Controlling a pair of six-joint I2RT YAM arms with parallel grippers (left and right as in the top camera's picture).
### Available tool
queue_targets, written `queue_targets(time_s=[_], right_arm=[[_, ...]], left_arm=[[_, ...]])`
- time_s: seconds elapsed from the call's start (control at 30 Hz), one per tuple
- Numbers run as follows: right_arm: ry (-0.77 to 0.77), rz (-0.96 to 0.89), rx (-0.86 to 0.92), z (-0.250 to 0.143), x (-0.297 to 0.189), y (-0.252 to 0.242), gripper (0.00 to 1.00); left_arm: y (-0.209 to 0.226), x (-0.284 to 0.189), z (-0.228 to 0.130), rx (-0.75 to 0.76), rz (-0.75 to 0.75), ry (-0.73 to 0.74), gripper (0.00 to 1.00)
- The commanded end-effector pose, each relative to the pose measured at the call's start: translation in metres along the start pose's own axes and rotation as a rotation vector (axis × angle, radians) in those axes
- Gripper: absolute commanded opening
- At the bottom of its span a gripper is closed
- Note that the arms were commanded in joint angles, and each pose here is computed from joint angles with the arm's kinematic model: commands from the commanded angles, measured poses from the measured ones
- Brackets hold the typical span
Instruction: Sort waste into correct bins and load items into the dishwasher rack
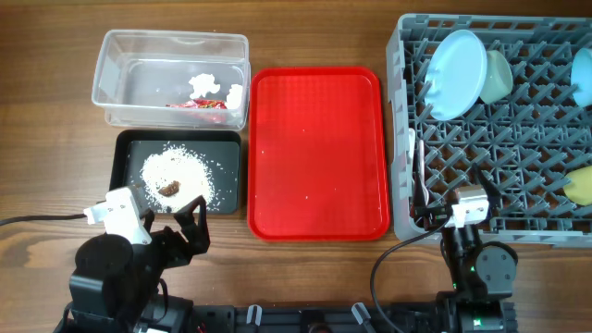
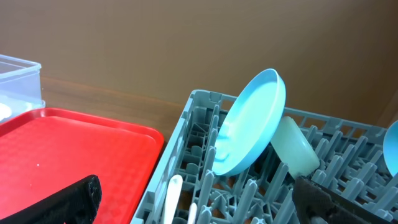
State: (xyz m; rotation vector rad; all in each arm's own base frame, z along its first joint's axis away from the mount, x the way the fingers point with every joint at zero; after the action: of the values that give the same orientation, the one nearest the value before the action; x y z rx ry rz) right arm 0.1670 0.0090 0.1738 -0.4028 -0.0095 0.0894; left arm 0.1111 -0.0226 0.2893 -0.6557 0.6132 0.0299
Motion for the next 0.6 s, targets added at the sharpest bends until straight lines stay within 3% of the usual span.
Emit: queue_targets(time_s=[0.0, 0.33, 0.57], right_arm=[[-0.008, -0.010, 0.021, 0.001, -0.001, -0.001, 1.00], [-0.008, -0.010, 0.021, 0.001, -0.001, -0.001, 1.00], [-0.008, -0.010, 0.020, 0.001, -0.001, -0.001, 1.00]], left_arm=[[0.002, 0.001, -0.001, -0.004, 0.007, -0.004, 1.00], [0.003, 0.001, -0.001, -0.006, 0.018, -0.008, 1.00], [0.032, 0.024, -0.007, -0.065, 0.083, -0.137, 1.00]])
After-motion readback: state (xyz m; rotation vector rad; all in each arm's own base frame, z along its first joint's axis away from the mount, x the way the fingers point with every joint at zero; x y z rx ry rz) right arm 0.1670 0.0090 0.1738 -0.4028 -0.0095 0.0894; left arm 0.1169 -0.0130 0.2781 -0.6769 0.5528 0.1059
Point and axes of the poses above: each gripper's point midway between its finger pads, its own x axis out along the fingers, its own y axis along the line the jaws close on, z = x × y, the point moved 8 cm from there along -x, back along the fingers, and after that the axes turned 13 degrees about -x, right-handed, at the moved point
